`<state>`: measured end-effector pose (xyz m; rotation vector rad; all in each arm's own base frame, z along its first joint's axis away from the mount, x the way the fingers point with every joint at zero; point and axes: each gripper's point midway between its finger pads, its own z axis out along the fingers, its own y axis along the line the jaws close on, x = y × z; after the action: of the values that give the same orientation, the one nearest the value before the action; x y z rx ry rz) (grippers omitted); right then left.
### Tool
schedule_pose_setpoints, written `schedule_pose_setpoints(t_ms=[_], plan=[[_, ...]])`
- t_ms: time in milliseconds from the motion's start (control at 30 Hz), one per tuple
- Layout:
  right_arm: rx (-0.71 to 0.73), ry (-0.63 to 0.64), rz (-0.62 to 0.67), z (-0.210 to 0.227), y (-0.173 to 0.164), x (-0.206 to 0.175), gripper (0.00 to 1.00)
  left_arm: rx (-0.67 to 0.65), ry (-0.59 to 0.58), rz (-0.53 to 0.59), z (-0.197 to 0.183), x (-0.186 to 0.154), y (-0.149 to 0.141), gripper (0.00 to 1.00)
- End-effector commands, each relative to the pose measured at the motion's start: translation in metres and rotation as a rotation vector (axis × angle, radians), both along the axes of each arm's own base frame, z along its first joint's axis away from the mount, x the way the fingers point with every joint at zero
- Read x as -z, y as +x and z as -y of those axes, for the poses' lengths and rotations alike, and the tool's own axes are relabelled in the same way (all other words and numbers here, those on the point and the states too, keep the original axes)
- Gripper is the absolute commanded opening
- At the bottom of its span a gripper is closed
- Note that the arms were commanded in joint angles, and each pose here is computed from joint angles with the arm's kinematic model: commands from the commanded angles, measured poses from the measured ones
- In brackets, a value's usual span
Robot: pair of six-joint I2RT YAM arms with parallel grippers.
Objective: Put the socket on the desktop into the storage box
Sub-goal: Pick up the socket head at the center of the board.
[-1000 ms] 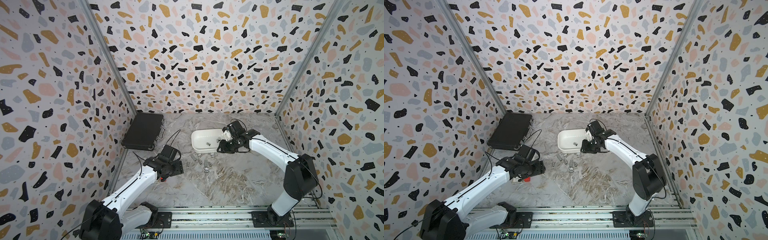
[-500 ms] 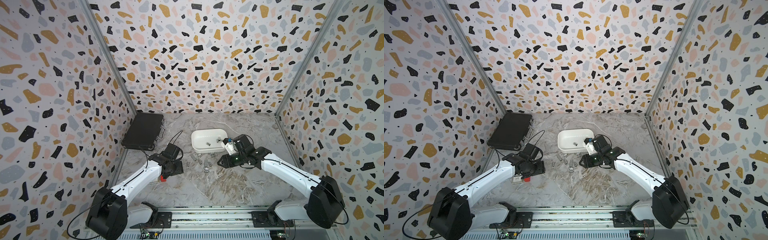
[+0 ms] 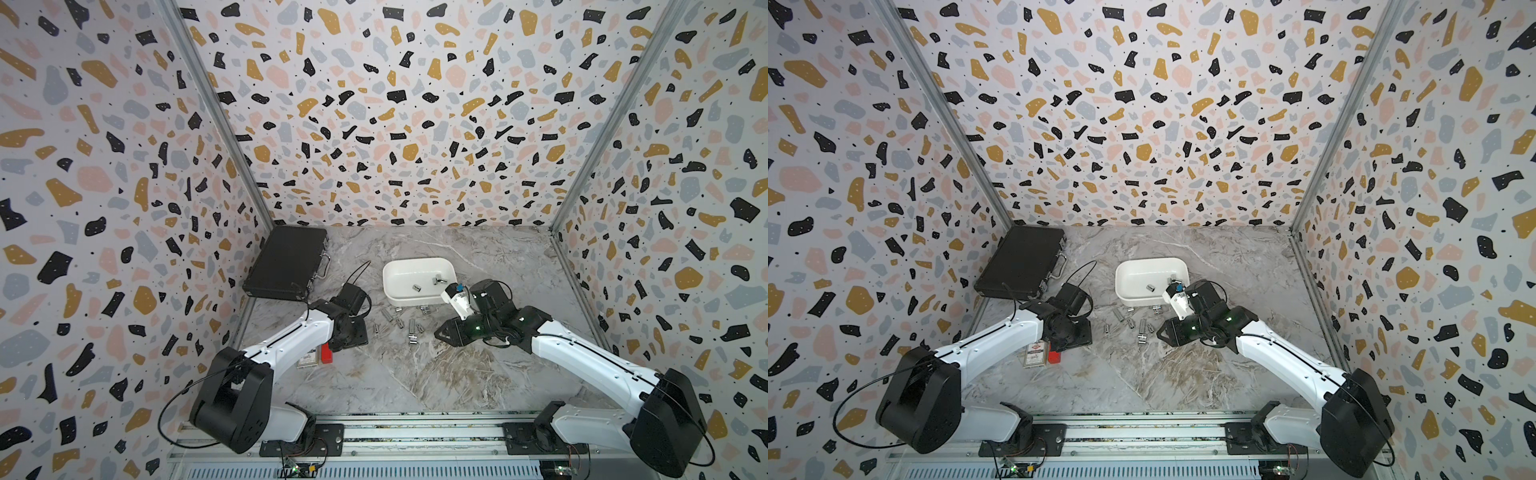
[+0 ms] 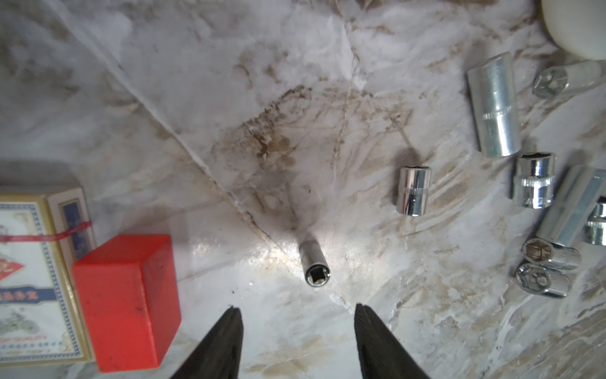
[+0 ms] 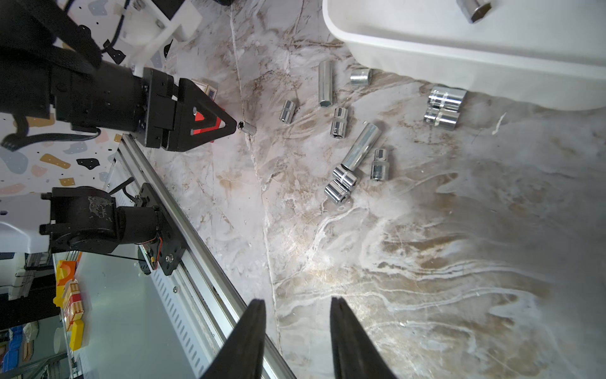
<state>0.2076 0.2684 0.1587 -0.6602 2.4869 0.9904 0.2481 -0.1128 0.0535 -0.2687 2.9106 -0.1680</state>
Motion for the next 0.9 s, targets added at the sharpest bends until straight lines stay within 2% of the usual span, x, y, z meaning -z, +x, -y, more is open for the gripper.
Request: schedule_pose_setpoints(t_ms=[0,333,633,867], plan=[[-0.015,0.019,0.026,0.001,-0.005,-0.005,0.38,-0.003,0.011,0.033,0.000,-0.005,0.014,0.56],[-0.013,0.015,0.023,0.003,-0.007,-0.002,0.38,0.000,0.038,-0.004,0.002,0.009,0.023,0.45],[-0.011,0.005,0.016,0.002,-0.005,0.002,0.38,-0.005,0.043,-0.035,0.002,0.024,0.019,0.40],[-0.008,0.005,0.013,0.002,-0.005,0.003,0.37,-0.004,0.045,-0.049,0.002,0.031,0.017,0.32]])
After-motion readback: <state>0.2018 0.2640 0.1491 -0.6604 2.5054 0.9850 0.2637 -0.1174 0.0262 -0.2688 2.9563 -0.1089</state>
